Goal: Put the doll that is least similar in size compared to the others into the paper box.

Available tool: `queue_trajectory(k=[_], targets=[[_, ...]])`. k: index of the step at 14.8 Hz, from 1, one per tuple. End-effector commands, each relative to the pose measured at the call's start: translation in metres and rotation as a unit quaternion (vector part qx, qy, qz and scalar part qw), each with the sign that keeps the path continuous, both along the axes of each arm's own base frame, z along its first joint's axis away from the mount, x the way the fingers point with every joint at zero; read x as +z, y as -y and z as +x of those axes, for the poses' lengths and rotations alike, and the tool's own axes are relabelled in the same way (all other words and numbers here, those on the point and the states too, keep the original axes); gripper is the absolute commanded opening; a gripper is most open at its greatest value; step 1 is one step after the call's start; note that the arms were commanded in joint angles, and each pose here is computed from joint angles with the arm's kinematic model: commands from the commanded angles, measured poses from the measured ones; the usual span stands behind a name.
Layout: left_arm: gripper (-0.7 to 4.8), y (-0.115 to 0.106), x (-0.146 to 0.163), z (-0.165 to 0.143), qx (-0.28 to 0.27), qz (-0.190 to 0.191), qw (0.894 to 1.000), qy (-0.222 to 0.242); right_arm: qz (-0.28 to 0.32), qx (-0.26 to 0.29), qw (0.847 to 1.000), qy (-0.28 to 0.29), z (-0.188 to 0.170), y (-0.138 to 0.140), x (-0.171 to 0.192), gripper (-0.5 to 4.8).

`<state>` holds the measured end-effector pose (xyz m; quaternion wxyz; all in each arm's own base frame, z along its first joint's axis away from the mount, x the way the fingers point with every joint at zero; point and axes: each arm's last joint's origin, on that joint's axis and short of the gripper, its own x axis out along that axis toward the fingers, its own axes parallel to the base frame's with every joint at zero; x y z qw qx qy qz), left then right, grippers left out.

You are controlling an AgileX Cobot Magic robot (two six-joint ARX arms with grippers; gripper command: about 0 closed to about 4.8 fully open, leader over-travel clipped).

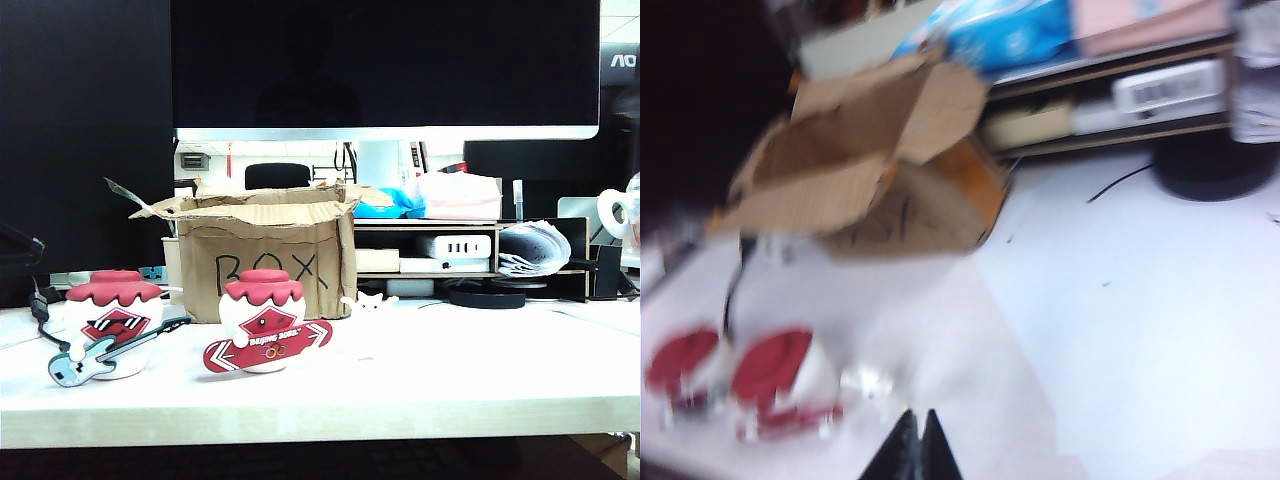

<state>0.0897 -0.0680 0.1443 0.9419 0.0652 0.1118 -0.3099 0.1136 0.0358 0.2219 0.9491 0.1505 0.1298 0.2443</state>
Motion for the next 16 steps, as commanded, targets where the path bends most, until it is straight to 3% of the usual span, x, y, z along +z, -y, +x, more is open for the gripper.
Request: queue_trajectory(k=[1, 4, 6, 7, 8, 9, 16], targets=[[-0.05, 0.0, 0.001, 0.0, -0.001, -0.004, 1.0, 0.005, -0.074, 0.109, 0.991, -0.024, 0.023, -0.02, 0.005, 0.12], [-0.05, 0.0, 0.001, 0.0, -0.001, -0.004, 1.0, 0.005, -0.138, 0.189, 0.969, -0.084, 0.061, -0.055, 0.006, 0.24], [-0.05, 0.0, 0.001, 0.0, -0.001, -0.004, 1.0, 0.005, -0.186, 0.22, 0.947, -0.145, 0.092, -0.077, 0.007, 1.51], [-0.05, 0.0, 0.001, 0.0, -0.001, -0.004, 1.0, 0.005, -0.198, 0.227, 0.935, -0.19, 0.114, -0.089, 0.006, 2.69], [-0.05, 0.0, 0.001, 0.0, -0.001, -0.004, 1.0, 0.005, -0.204, 0.226, 0.93, -0.207, 0.124, -0.094, 0.006, 3.54], [-0.05, 0.0, 0.002, 0.0, -0.001, -0.004, 1.0, 0.005, -0.215, 0.227, 0.923, -0.222, 0.136, -0.1, 0.004, 4.79], [-0.05, 0.0, 0.001, 0.0, -0.001, -0.004, 1.0, 0.005, -0.198, 0.249, 0.925, -0.206, 0.157, -0.113, -0.008, 4.79]])
